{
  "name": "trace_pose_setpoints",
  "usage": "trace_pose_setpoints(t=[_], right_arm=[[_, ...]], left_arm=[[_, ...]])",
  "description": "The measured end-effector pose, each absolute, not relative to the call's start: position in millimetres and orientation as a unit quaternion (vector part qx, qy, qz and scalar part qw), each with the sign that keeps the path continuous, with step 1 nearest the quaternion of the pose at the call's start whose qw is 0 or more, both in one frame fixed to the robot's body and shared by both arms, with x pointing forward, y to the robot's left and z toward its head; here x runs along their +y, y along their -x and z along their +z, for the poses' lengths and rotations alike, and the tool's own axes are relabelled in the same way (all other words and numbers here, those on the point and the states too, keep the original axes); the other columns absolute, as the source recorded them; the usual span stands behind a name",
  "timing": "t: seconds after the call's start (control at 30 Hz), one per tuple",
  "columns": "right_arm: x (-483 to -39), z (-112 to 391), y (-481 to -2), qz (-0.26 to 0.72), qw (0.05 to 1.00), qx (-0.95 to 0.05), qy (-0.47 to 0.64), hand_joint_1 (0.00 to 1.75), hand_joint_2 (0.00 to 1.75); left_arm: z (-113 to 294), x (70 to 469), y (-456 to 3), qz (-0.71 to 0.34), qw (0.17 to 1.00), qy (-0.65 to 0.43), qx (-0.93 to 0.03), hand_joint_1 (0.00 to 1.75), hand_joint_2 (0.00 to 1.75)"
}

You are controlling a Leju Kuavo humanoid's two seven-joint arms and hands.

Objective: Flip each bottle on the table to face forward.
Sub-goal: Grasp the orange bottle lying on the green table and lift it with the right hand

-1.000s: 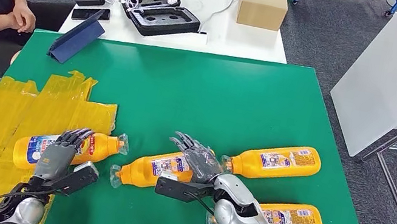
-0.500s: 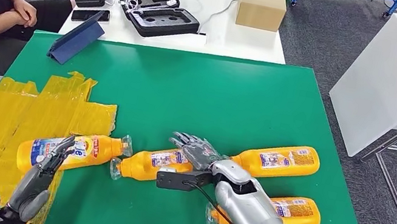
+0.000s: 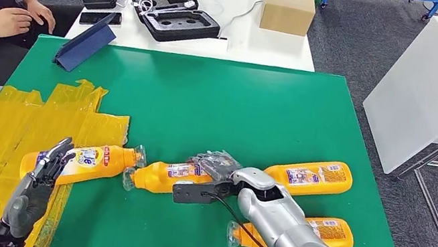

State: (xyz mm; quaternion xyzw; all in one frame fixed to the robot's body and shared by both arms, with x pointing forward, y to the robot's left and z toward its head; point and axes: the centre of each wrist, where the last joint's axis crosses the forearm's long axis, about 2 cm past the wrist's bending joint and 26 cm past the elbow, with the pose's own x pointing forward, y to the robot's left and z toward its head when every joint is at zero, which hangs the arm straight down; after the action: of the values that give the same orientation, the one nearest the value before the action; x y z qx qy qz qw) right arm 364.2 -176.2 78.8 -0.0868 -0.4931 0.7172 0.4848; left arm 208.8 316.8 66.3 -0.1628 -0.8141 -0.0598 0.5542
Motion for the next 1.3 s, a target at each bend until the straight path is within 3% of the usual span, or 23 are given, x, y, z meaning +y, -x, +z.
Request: trace_pose_setpoints(t=[0.43,0.57,0.87,1.07,1.3], right_arm=[[-168.2,68.4,-350.4,0.657,0.522,-0.535,0.101,1.75,1.75],[-166.9,67.6,-348.1,0.646,0.525,-0.546,0.100,1.75,1.75],[-106.2,81.5,-266.6,0.478,0.532,-0.699,0.017,1.75,1.75],[-90.2,122.0,-246.3,0.383,0.499,-0.776,-0.036,1.75,1.75],[-82.4,147.9,-240.5,0.345,0.467,-0.812,-0.060,1.75,1.75]], left_arm=[[75.5,297.2,-202.3,0.074,0.549,0.175,-0.814,0.00,0.00],[76.7,295.7,-200.9,0.089,0.548,0.177,-0.812,0.00,1.75],[96.2,260.8,-167.7,0.271,0.523,0.175,-0.789,0.00,1.75],[103.1,243.7,-161.7,0.292,0.516,0.190,-0.782,0.00,1.75],[104.6,232.2,-162.1,0.272,0.525,0.184,-0.785,0.00,1.75]])
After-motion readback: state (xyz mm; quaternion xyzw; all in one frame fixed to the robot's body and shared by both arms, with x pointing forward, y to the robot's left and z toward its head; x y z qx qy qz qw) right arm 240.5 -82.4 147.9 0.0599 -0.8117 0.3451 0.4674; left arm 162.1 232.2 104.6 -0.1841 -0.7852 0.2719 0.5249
